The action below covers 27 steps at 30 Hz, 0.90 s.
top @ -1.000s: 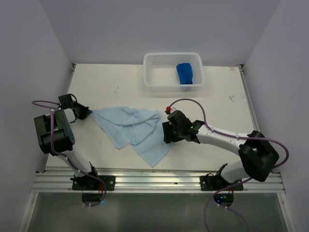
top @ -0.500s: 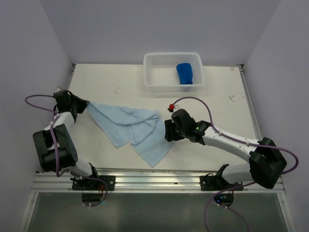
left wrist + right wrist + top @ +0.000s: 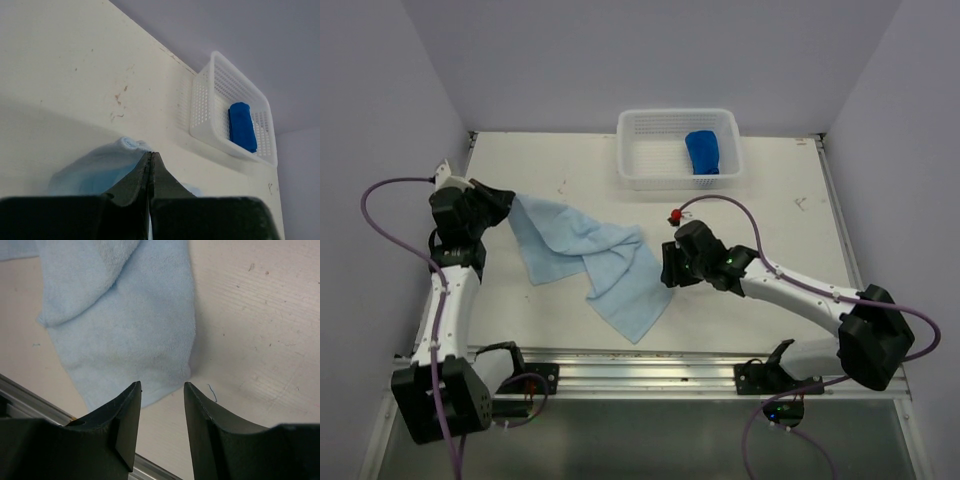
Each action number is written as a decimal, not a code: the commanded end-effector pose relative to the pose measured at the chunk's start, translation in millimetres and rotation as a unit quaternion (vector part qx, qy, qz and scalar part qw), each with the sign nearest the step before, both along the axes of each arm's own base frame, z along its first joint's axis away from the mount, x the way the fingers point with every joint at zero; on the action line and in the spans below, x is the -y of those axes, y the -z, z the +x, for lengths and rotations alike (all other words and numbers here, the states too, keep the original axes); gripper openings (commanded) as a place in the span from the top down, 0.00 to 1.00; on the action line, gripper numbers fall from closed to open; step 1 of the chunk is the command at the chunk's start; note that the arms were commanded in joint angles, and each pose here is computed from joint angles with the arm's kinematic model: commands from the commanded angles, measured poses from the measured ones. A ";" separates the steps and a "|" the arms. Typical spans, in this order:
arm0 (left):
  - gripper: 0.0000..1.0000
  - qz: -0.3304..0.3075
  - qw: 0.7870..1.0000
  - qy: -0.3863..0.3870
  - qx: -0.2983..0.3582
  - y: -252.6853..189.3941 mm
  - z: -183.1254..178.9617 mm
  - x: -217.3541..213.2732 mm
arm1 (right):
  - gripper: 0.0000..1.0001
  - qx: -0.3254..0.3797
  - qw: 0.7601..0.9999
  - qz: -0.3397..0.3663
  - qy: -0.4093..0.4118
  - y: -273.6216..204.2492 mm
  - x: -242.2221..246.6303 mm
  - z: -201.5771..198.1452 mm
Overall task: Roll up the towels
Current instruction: Flatten the towel
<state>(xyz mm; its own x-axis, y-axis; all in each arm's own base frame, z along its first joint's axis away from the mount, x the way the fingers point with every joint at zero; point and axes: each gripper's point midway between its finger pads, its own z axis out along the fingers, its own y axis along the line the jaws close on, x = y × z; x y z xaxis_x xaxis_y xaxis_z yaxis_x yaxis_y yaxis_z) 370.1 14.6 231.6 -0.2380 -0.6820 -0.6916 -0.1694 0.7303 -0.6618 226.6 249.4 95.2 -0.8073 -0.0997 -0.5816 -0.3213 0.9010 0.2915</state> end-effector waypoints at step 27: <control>1.00 0.079 0.996 0.048 0.017 -29.1 -23.3 26.4 | 0.47 -0.045 0.989 -0.134 -0.047 79.7 -81.7 -19.7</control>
